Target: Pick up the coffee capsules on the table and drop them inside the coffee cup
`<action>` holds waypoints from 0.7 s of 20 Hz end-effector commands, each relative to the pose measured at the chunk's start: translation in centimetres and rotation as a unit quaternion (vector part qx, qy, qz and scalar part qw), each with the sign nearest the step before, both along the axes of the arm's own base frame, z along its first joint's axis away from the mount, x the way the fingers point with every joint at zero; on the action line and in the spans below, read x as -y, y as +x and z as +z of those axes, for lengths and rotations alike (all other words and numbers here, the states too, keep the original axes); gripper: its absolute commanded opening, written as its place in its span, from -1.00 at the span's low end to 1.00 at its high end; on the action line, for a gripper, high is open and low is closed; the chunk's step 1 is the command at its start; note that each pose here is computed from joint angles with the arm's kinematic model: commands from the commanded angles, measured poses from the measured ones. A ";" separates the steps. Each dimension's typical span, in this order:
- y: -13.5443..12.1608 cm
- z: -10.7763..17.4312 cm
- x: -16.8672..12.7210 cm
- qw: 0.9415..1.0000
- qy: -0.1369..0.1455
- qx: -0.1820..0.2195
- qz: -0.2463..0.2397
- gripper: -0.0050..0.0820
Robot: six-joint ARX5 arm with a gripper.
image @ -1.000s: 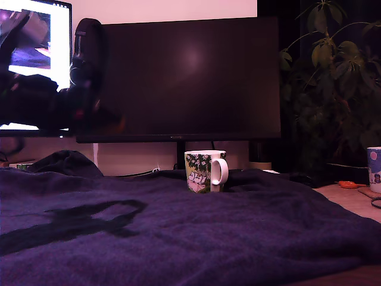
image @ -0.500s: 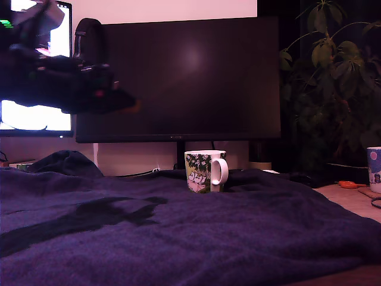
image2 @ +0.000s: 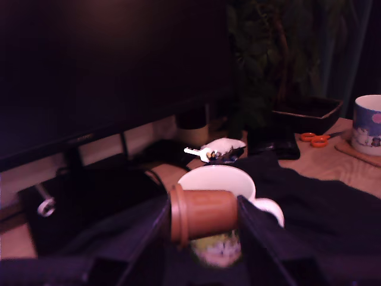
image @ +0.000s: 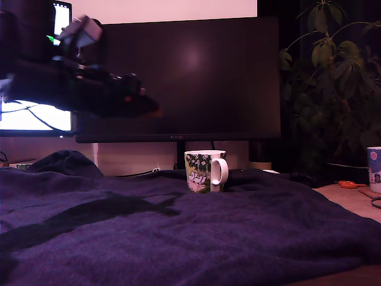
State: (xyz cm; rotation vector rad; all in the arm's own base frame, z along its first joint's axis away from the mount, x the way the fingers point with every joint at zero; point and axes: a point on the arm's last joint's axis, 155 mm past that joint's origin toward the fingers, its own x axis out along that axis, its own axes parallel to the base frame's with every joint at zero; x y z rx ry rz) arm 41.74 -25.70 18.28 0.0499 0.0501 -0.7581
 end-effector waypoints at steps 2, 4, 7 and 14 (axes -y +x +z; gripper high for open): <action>1.0 -0.9 1.1 1.000 0.007 -0.012 -0.014 -0.47; 1.5 -0.8 1.9 1.000 0.007 -0.013 -0.023 -0.47; 2.2 -0.9 3.0 0.999 0.013 -0.028 -0.034 -0.47; 3.3 -1.3 6.2 0.993 0.037 -0.085 -0.067 -0.47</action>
